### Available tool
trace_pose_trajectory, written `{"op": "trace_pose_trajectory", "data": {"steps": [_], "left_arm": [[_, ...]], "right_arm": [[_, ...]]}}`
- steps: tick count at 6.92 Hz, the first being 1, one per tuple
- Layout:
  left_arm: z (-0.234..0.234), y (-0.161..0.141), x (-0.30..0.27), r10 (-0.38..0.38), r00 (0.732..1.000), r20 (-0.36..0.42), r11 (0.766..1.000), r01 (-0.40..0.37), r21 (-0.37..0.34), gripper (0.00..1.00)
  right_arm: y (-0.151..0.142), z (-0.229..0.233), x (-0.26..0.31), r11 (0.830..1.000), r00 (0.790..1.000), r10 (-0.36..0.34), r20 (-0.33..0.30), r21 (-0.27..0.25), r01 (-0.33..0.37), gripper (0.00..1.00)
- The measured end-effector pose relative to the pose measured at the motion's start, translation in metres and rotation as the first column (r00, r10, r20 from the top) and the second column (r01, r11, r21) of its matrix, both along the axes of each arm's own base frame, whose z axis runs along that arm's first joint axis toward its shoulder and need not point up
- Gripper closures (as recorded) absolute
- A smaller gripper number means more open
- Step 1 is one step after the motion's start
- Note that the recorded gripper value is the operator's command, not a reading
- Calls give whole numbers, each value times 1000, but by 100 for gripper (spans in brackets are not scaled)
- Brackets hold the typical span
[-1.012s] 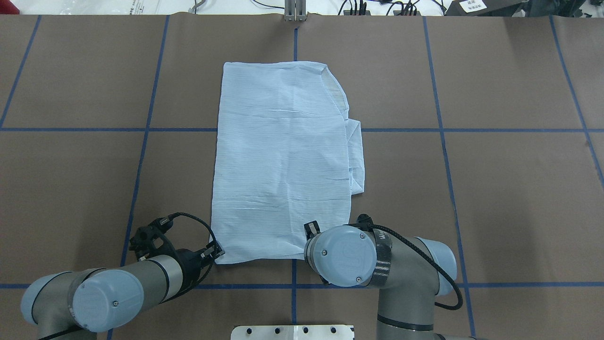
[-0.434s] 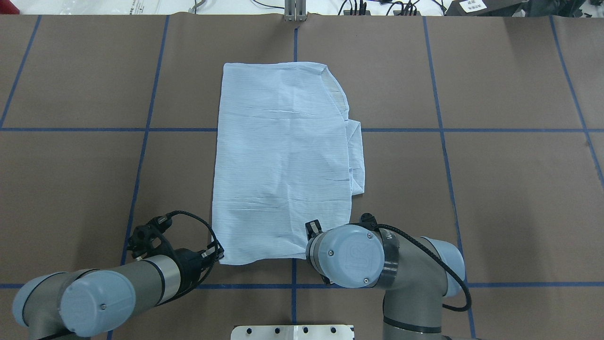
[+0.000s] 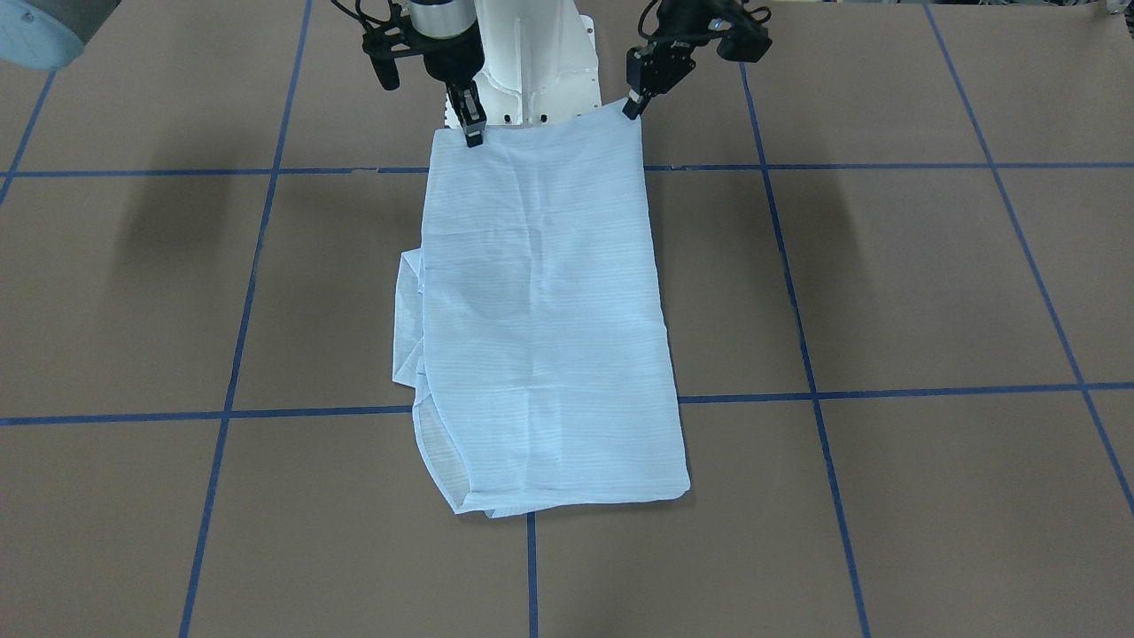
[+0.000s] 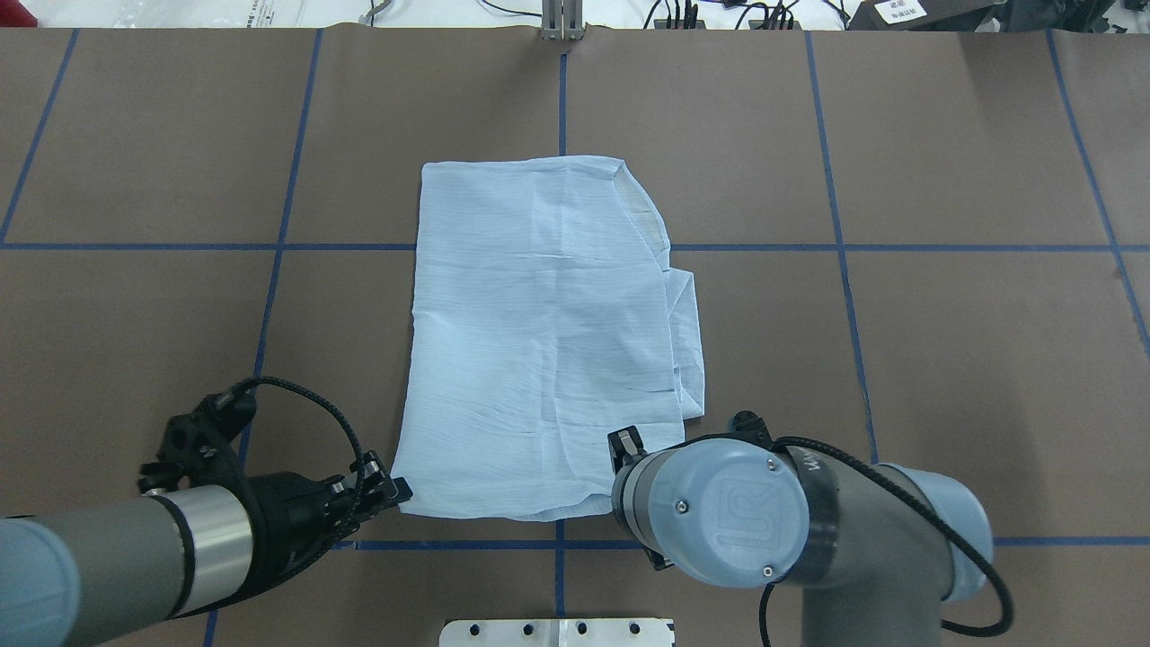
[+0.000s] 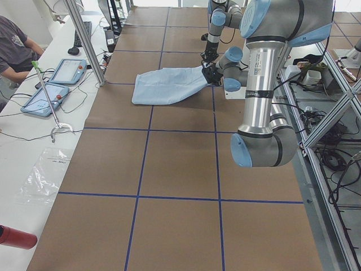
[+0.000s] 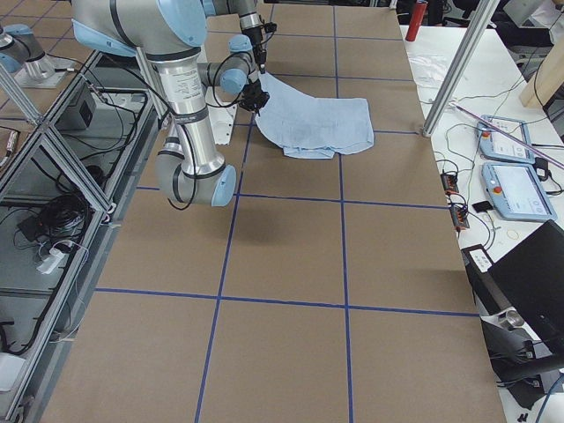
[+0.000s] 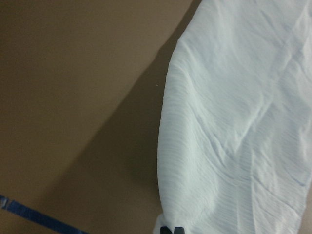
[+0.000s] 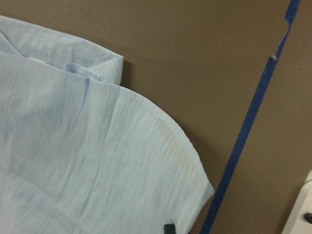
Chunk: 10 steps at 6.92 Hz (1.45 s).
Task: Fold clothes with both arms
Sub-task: 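Grasp the near shirt edge with both grippers and lift it away from the robot, then lay the lifted edge onto the far half of the shirt and release with both grippers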
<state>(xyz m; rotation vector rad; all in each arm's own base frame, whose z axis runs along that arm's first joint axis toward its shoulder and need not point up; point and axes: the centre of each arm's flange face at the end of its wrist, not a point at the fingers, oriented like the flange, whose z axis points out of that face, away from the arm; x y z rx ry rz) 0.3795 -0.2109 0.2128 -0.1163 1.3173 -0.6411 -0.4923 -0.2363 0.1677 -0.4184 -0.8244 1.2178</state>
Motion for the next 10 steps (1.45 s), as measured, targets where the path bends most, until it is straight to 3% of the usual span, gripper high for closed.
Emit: {"op": "trace_pose_trajectory", "data": {"steps": [1,2,4,7,10], "left_arm": [[-23,-10,-26,0,999,-32,1000,0,-3,100],[-35,-40,-37,-26,999,-35,1000,27,15,100],[-39,-117,-27,-81,996,30,994,78,76,100],[-16,-218,-1,-151,975,162,980,126,156,100],[29,-321,41,-215,951,225,967,174,187,100]], "right_arm": [[-15,-18,24,1000,1000,18,-10,14,-18,100],[-46,-31,37,999,999,41,-23,37,-40,100],[-131,-50,33,996,997,73,-37,60,-71,100],[-263,-54,-6,996,995,78,-62,54,-75,100],[-342,-31,-39,996,992,77,-96,54,-72,100]]}}
